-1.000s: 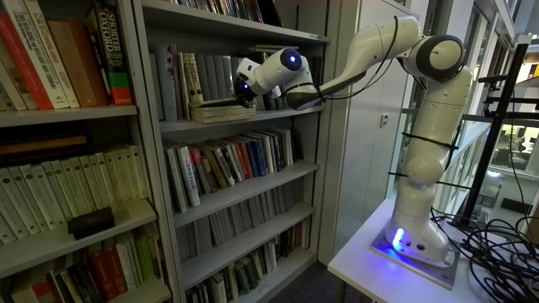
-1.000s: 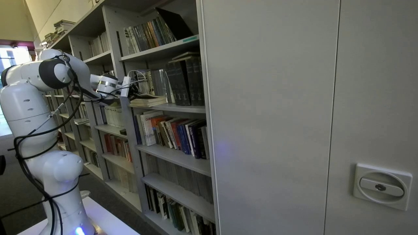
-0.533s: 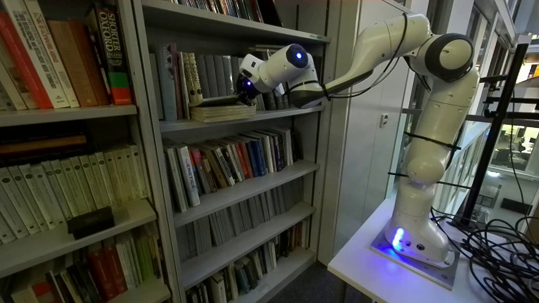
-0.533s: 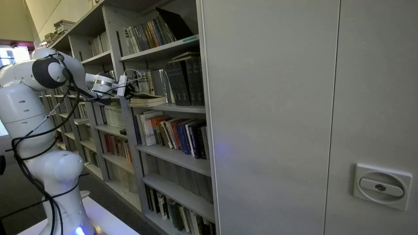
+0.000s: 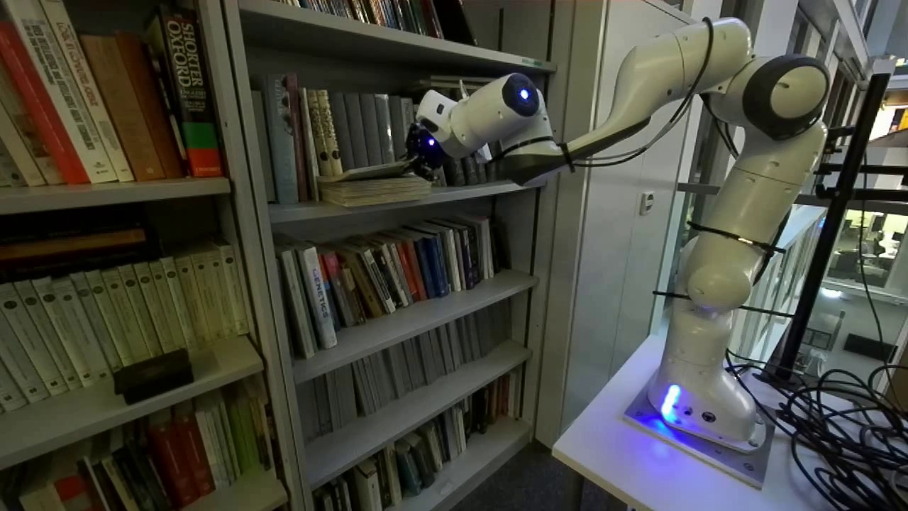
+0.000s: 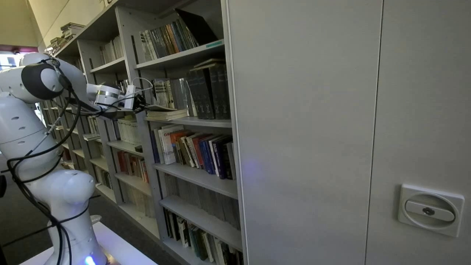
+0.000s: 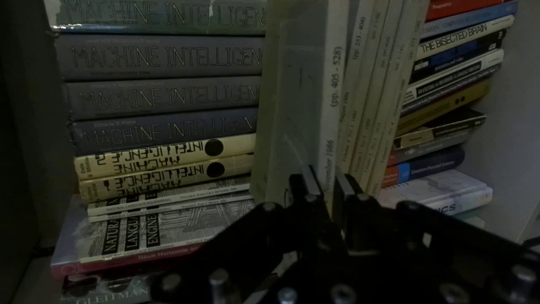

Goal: Put the book on top of the books on the shelf

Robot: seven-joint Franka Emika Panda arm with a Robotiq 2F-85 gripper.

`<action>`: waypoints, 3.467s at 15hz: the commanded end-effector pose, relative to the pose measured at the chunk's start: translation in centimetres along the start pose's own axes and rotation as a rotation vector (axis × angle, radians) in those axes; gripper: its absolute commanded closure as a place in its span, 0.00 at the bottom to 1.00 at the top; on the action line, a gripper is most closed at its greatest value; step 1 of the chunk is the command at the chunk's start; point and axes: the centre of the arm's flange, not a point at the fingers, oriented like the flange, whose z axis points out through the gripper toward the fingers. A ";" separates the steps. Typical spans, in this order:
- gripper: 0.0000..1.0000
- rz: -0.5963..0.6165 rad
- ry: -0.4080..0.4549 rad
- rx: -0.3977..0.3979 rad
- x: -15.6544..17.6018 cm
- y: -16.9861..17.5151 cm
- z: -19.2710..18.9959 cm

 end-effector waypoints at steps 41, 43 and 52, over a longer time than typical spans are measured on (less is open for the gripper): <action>0.97 0.058 -0.107 0.009 -2.5 -0.3 0.8; 0.64 0.061 -0.109 0.016 -2.5 -0.3 0.8; 0.04 0.063 -0.095 0.004 -1.9 -0.1 0.2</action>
